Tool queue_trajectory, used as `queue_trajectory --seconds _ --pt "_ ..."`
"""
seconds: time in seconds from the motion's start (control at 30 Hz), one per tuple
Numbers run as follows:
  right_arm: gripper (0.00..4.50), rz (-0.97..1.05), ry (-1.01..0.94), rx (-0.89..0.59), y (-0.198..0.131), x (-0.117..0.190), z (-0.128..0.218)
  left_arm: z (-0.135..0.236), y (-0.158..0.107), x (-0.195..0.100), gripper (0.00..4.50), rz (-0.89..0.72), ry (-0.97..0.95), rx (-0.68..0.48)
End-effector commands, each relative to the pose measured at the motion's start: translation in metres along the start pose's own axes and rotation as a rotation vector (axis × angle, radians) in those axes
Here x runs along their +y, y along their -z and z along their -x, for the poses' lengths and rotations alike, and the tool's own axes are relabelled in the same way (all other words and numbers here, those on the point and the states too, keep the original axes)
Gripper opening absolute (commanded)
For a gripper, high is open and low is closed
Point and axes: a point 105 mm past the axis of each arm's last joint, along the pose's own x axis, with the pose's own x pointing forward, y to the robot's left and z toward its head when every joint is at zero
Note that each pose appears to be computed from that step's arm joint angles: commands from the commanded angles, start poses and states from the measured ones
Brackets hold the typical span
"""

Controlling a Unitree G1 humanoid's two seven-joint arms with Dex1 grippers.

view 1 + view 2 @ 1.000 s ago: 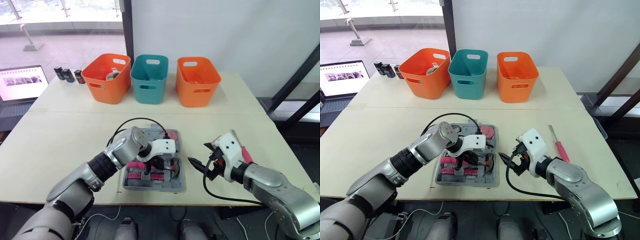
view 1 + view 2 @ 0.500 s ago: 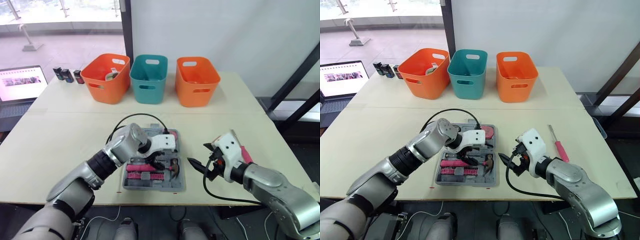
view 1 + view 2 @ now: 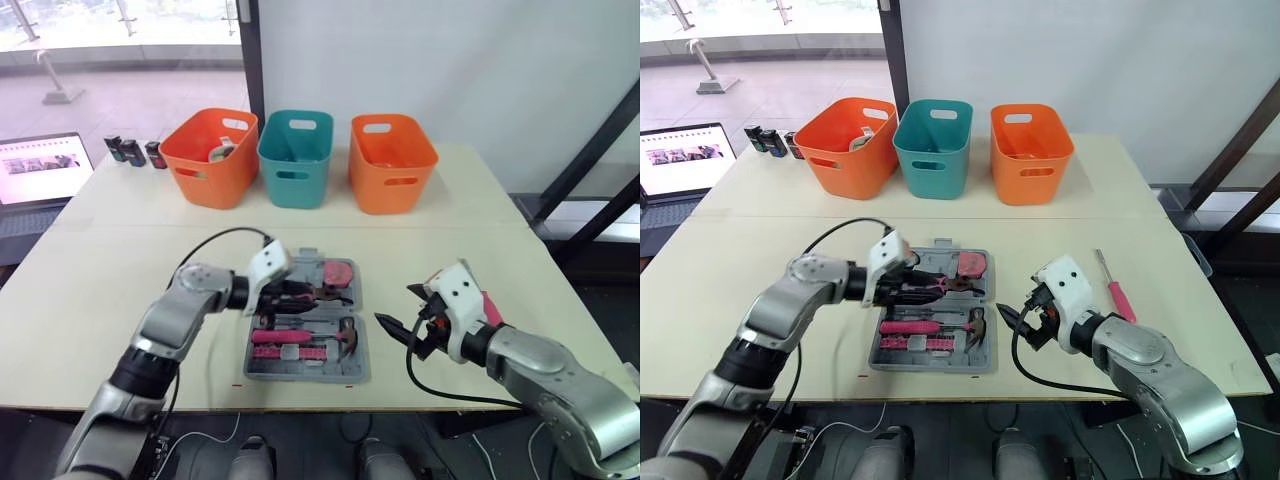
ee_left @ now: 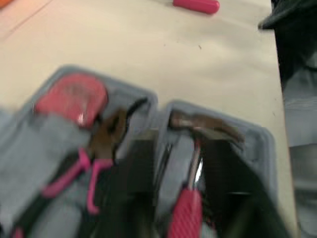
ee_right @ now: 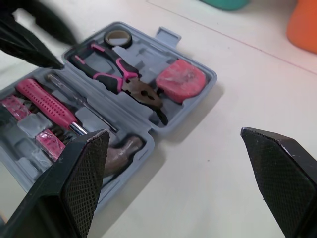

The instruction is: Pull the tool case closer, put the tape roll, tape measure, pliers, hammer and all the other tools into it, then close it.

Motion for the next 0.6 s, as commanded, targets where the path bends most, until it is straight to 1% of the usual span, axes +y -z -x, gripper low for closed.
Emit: queue_trajectory --seconds 0.03,0.13,0.2,0.27,0.37,0.47,0.57,0.6 --pt "4.50 0.049 -0.006 -0.058 -0.015 -0.005 0.003 0.001 -0.007 -0.013 0.03 -0.077 0.042 -0.067" --pt "4.50 0.059 -0.024 -0.069 -0.019 -0.007 0.003 -0.003 0.010 -0.016 0.03 -0.095 0.040 -0.040" --pt "4.50 0.068 -0.034 -0.063 -0.019 -0.008 0.002 -0.009 0.013 -0.019 0.03 -0.071 0.045 -0.058" --pt "4.50 0.074 -0.040 -0.059 -0.019 -0.009 0.002 -0.016 0.019 -0.020 0.03 -0.076 0.046 -0.044" --pt "4.50 0.080 -0.044 -0.058 -0.021 -0.010 0.001 -0.022 0.037 -0.017 0.03 -0.090 0.030 0.025" --pt "4.50 0.081 -0.044 -0.056 -0.021 -0.009 0.001 -0.025 0.050 -0.015 0.03 -0.106 0.025 0.070" --pt "4.50 0.079 -0.041 -0.050 -0.020 -0.009 0.003 -0.026 0.069 -0.008 0.03 -0.109 -0.014 0.155" --pt "4.50 0.077 -0.039 -0.048 -0.020 -0.009 0.003 -0.026 0.071 -0.007 0.03 -0.116 -0.023 0.159"
